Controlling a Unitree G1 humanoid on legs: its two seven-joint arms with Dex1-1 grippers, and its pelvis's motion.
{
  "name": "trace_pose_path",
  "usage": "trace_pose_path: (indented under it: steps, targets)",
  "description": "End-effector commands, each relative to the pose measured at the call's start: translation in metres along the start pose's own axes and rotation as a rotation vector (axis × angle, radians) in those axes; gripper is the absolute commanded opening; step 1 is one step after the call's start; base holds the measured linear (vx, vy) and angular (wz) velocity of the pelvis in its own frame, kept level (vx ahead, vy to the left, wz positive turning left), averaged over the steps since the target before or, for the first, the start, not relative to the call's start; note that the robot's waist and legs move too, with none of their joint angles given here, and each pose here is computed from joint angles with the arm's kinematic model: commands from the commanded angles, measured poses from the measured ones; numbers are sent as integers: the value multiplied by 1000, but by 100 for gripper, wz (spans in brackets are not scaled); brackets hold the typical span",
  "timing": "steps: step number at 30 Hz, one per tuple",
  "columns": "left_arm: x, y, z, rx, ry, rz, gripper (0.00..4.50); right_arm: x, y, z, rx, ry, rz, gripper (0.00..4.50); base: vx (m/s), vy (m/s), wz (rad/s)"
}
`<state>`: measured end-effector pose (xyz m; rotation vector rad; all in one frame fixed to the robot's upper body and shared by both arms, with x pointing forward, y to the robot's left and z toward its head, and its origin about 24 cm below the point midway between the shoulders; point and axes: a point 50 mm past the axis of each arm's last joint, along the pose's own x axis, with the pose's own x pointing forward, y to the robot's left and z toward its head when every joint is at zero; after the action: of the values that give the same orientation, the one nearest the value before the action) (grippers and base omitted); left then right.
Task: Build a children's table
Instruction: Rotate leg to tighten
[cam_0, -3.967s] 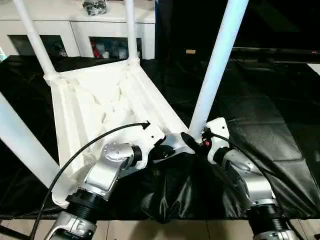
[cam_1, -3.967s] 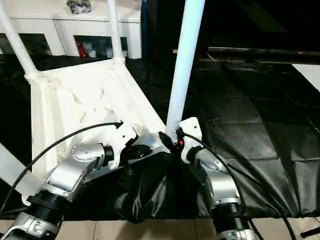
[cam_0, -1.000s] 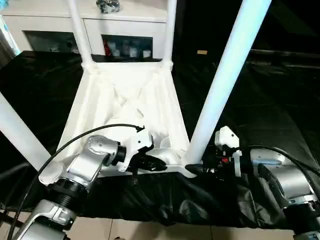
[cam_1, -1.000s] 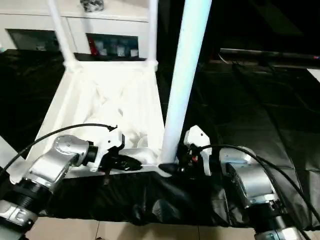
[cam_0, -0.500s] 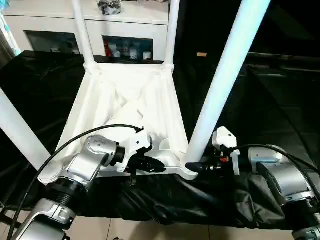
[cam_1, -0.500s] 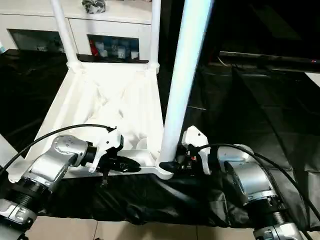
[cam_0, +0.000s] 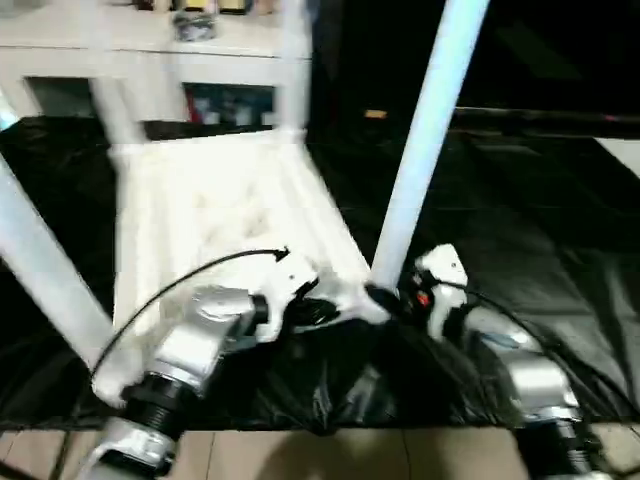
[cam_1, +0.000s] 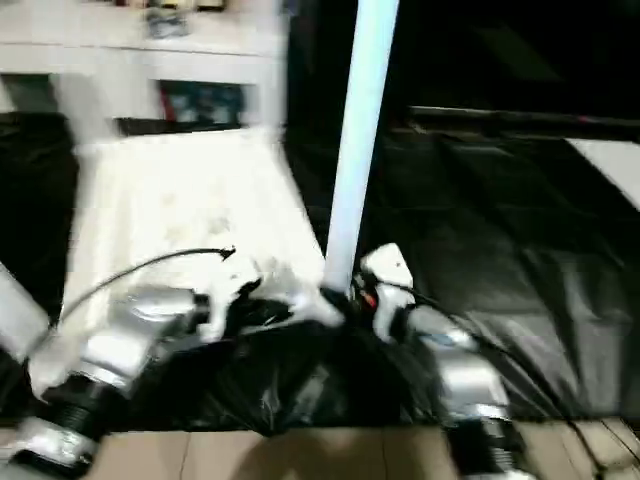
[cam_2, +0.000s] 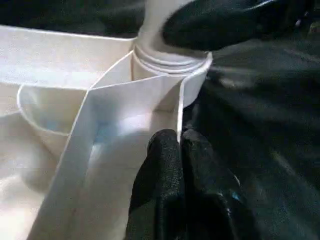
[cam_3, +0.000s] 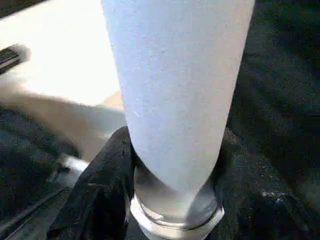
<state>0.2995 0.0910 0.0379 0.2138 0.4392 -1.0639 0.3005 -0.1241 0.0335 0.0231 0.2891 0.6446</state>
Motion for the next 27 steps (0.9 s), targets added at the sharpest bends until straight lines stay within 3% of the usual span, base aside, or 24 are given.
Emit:
trace_pose_path:
  steps: [1, 3, 4, 5, 6, 8, 14, 15, 18, 22, 27]
  targets:
    - [23, -26, 30, 64, -109, -105, 0, 24, 43, -11, 60, 45, 167, 199, 0, 0, 0]
    - [24, -27, 30, 71, -105, -106, 0, 25, 46, -10, 58, 44, 176, 199, 0, 0, 0]
    - [24, -25, 28, 92, -80, -95, 0, 26, 54, -8, 35, 35, 240, 234, 0, 0, 0]
    - [24, -25, 28, 92, -80, -95, 0, 26, 54, -8, 35, 35, 240, 234, 0, 0, 0]
    - [23, -23, 27, 102, -68, -86, 0, 26, 55, -7, 23, 32, 252, 269, 0, 0, 0]
    - [20, -17, 25, 119, -49, -67, 0, 24, 54, -7, 35, 31, 259, 274, 0, 0, 0]
    - [10, -7, 21, 177, -11, -62, 0, 13, 42, -9, -15, 47, 272, 323, 0, 0, 0]
    - [5, -2, 18, 185, 13, -52, 0, 6, 35, -7, -46, 48, 282, 343, 0, 0, 0]
    - [0, 3, 17, 161, 24, -40, 0, -1, 27, -4, -66, 46, 300, 343, 0, 0, 0]
    - [-1, 3, 15, 101, 34, -49, 63, -7, 18, -1, -71, 42, 291, 354, 0, 0, 0]
    - [-1, 4, 9, 84, 84, -36, 79, -10, 10, 3, -71, 36, 283, 354, 0, 0, 0]
